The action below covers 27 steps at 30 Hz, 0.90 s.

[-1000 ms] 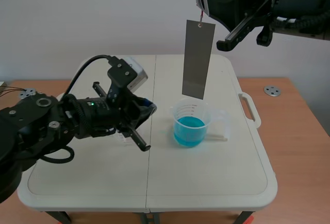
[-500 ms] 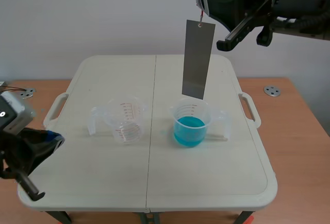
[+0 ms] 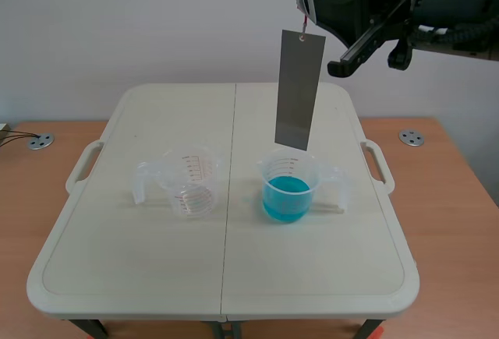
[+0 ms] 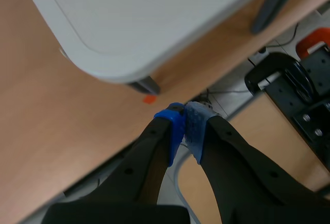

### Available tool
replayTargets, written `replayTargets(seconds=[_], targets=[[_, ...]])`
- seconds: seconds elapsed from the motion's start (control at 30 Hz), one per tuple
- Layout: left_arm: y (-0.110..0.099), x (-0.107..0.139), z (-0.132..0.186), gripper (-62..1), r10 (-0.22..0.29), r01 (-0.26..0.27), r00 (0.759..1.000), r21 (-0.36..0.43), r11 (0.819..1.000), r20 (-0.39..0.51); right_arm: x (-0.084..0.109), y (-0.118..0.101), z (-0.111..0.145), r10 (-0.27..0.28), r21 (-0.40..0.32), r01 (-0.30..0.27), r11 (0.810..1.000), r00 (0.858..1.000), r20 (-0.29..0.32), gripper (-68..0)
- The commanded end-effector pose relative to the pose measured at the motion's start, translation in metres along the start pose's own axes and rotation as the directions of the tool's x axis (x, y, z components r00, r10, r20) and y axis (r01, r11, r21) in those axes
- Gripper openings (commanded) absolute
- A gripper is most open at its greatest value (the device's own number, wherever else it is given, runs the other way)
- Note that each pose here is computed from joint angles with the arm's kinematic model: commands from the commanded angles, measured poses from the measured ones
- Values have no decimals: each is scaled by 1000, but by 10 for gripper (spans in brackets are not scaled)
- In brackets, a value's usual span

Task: Hold the metal plate by the orange handle, dip it into the blue solution, take it out and point at it, then put the plate back in the beaker on the left.
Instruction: 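Point at the plate with the left hand, then lower the plate into the blue solution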

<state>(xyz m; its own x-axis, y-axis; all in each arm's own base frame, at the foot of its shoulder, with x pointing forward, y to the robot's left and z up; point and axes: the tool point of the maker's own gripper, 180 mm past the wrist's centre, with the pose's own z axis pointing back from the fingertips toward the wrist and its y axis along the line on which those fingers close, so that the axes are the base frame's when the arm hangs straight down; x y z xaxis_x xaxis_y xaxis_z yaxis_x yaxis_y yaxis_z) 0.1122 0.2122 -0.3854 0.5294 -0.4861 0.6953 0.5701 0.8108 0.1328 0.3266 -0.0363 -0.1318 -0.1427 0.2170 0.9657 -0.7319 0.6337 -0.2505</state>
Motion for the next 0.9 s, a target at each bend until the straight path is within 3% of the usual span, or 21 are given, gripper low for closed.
replayTargets(seconds=[0.0, 0.17, 0.43, 0.87], targets=[[-9, -2, 3, -593, 31, -31, 999, -10, 999, 8, 14, -3, 1, 19, -1, -19, 1000, 999, 42, -660], [-25, -23, 13, -593, 77, -78, 996, -23, 997, -48, 6, -5, 0, -1, -2, 1, 1000, 1000, 27, -660], [-32, -49, 17, -593, 125, -126, 986, -1, 992, -109, -6, -8, -1, -37, -7, 38, 999, 999, 16, -660], [-41, -68, 27, -593, 151, -153, 977, -6, 988, -148, -30, -10, -7, -100, -4, 100, 995, 995, 5, -660]])
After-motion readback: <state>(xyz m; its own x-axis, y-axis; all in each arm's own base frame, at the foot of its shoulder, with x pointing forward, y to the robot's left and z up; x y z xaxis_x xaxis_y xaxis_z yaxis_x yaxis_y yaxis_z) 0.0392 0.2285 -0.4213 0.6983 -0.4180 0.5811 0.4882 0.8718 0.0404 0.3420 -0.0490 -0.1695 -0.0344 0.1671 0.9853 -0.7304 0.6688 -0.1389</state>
